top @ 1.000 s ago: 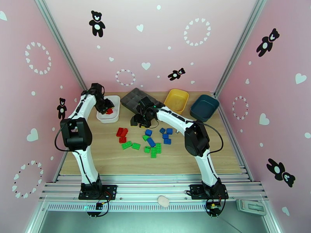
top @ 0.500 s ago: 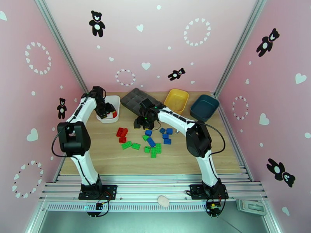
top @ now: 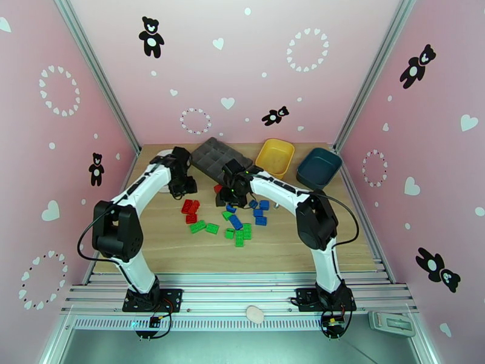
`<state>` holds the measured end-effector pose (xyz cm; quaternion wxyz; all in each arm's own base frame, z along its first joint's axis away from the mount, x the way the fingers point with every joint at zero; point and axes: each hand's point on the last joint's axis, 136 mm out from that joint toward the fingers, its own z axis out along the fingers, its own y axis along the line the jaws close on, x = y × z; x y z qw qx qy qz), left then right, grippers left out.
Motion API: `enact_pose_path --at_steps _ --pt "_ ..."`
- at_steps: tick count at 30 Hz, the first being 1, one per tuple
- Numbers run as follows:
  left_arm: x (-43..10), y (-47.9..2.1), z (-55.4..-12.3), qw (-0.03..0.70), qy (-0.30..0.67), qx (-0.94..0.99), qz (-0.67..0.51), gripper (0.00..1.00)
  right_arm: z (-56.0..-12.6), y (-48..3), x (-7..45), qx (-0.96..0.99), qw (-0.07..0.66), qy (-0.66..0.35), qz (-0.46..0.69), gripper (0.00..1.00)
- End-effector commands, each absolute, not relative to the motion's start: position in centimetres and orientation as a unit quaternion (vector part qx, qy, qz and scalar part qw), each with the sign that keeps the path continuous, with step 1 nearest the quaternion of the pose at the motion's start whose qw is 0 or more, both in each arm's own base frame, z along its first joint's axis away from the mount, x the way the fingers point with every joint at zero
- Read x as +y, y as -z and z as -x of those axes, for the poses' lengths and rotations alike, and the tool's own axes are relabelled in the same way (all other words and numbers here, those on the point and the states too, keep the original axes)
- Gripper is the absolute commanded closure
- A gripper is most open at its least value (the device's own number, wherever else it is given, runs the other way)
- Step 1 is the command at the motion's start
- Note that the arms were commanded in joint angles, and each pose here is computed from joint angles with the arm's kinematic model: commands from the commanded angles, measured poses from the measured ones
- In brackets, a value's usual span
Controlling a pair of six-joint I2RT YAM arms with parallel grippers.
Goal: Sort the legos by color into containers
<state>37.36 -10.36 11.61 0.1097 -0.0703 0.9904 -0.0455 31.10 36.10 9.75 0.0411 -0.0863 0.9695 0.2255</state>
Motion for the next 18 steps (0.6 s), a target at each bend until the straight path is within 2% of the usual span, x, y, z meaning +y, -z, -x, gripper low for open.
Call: enact_pose_path --at_steps 1,10,18 --pt "-10.7 -9.5 -37.2 0.094 0.013 0.995 0.036 0.57 -30.6 -11.3 35.2 0.968 0.06 -0.229 0.079 0.4" --pt "-11.8 -5.3 -37.2 0.051 -0.016 0.999 0.004 0.57 -29.8 -11.4 33.9 0.971 0.064 -0.222 0.067 0.4" --pt "-11.6 -3.9 -36.9 0.039 -0.024 0.999 0.003 0.58 -29.7 -11.4 34.0 0.97 0.063 -0.224 0.066 0.4"
